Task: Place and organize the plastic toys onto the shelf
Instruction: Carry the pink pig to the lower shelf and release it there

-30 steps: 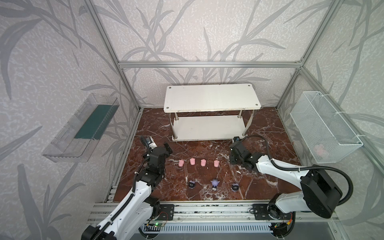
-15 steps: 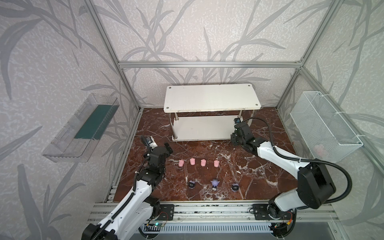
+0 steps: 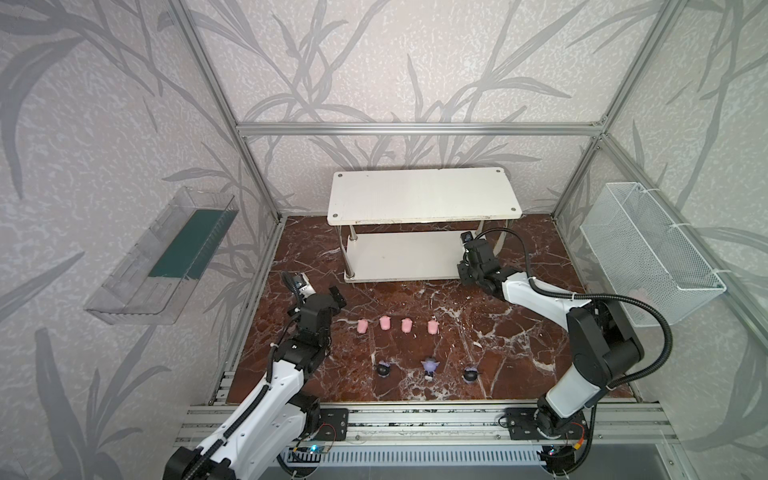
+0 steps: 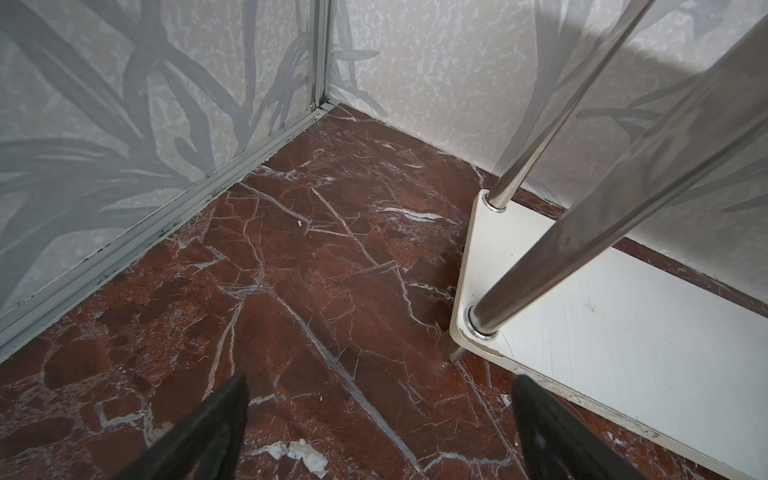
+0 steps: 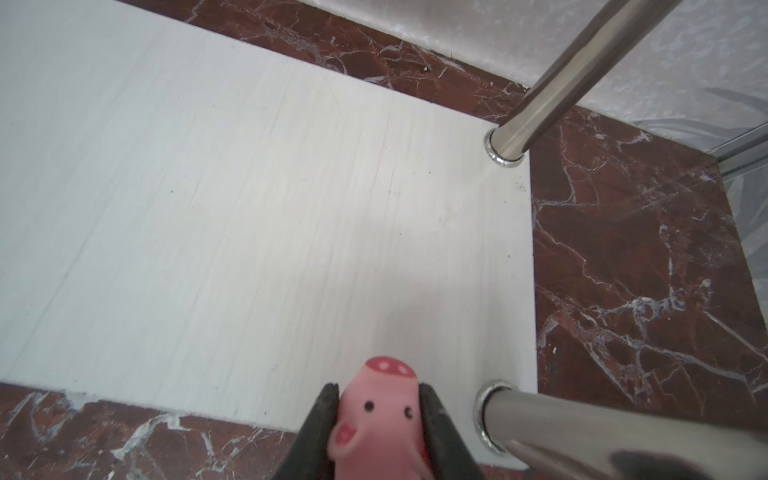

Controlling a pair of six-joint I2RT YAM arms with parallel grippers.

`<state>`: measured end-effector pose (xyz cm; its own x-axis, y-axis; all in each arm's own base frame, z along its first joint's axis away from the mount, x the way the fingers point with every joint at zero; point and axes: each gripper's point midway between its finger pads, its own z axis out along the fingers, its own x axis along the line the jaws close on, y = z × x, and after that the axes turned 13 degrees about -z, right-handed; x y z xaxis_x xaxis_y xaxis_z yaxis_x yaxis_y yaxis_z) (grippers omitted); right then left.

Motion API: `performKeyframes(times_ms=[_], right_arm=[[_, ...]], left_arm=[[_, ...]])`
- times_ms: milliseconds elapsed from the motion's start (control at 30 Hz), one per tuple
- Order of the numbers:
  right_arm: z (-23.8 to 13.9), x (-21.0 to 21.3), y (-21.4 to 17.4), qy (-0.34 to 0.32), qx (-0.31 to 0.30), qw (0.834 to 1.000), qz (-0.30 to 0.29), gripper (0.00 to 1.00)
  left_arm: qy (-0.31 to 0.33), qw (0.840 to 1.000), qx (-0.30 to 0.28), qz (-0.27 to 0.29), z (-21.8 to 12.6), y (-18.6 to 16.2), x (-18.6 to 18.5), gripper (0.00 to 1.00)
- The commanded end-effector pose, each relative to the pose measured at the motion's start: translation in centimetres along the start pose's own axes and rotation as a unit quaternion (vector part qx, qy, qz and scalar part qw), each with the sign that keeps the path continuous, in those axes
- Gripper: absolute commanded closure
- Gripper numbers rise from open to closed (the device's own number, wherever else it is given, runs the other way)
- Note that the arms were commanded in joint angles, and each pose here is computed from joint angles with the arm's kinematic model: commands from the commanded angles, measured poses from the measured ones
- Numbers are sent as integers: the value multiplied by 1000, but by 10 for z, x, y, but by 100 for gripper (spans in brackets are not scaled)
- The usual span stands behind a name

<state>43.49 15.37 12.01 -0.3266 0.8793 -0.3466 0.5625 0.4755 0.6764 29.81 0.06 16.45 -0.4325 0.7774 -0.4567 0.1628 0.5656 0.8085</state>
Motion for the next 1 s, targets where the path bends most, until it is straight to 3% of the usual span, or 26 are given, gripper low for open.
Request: performKeyframes(times_ms=[0,533,967], right_arm=[[7,-11,15,-23,-17,1000,1,68],[38,-19,8,-39,4,999,-3,66],[37,-23,14,-43,4,999,8,50]], left_arm=[[3,1000,-4,-4,-1,0,3,4],[4,1000,-1,0,2,-4,3,4],[7,1000,-1,-1,2,-4,5,4]])
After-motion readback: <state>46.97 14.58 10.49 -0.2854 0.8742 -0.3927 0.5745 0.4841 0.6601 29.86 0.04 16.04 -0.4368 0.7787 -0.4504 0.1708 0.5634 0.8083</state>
